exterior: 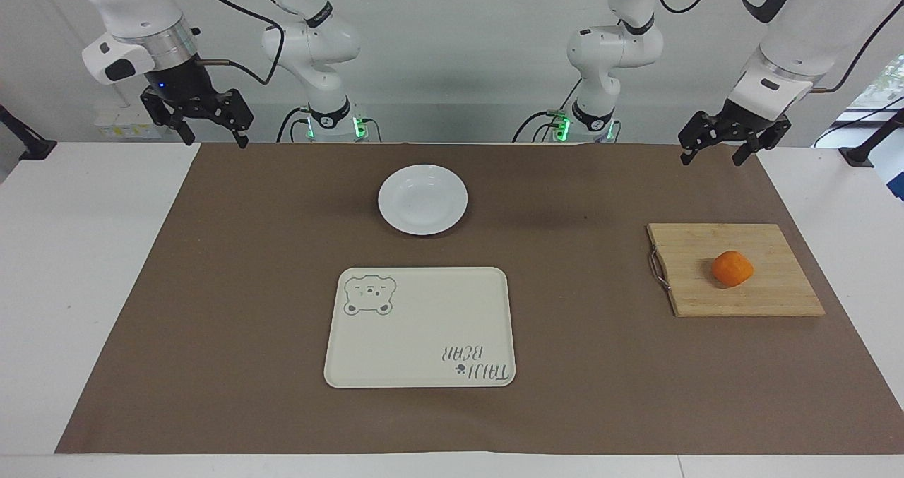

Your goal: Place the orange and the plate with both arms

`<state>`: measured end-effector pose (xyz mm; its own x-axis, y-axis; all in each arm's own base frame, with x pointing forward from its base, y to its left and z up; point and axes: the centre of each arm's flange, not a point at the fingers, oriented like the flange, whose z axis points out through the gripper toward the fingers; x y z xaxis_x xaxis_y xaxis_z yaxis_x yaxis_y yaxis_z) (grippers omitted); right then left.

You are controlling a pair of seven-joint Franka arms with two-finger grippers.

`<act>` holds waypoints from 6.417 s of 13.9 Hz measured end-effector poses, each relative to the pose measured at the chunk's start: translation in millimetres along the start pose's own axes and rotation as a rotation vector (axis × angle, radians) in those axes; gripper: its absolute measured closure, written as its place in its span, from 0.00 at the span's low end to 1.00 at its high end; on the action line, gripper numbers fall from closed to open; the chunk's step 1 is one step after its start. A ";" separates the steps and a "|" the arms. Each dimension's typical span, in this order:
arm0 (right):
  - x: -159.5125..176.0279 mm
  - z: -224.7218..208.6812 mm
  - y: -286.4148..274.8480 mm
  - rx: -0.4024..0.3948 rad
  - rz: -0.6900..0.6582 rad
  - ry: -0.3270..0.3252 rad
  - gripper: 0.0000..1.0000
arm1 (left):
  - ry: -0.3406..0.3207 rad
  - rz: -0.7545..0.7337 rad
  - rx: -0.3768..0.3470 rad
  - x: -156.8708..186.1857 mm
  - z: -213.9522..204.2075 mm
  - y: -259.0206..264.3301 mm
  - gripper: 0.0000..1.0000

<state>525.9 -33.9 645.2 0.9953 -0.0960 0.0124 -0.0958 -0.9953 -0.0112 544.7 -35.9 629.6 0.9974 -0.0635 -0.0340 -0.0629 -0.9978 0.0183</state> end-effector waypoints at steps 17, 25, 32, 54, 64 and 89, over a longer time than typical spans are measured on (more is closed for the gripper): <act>0.0 0.0 0.0 0.000 0.000 0.000 0.00 | -0.003 -0.026 0.000 0.5 1.1 -4.0 0.00; 0.0 0.0 0.0 0.000 0.000 0.000 0.00 | -0.017 -0.066 -0.013 34.7 48.4 -64.2 0.00; 0.0 0.0 0.0 0.000 0.000 0.000 0.00 | -0.056 -0.065 -0.016 68.1 125.9 -133.0 0.00; 0.0 0.0 0.0 0.000 0.000 0.000 0.00 | -0.033 -0.055 -0.010 75.5 301.0 -184.5 0.18; 0.0 0.0 0.0 0.000 0.000 0.000 0.00 | 0.055 -0.019 0.011 90.1 219.1 -115.8 0.18; 0.0 0.0 0.0 0.000 0.000 0.000 0.00 | 0.066 -0.189 -0.025 -53.5 202.2 383.0 0.18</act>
<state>525.9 -33.9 645.2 0.9953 -0.0960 0.0124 -0.0958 -0.9953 -0.0112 460.2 -418.0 436.4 0.9916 0.1266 0.0261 0.1254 -0.9912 0.0431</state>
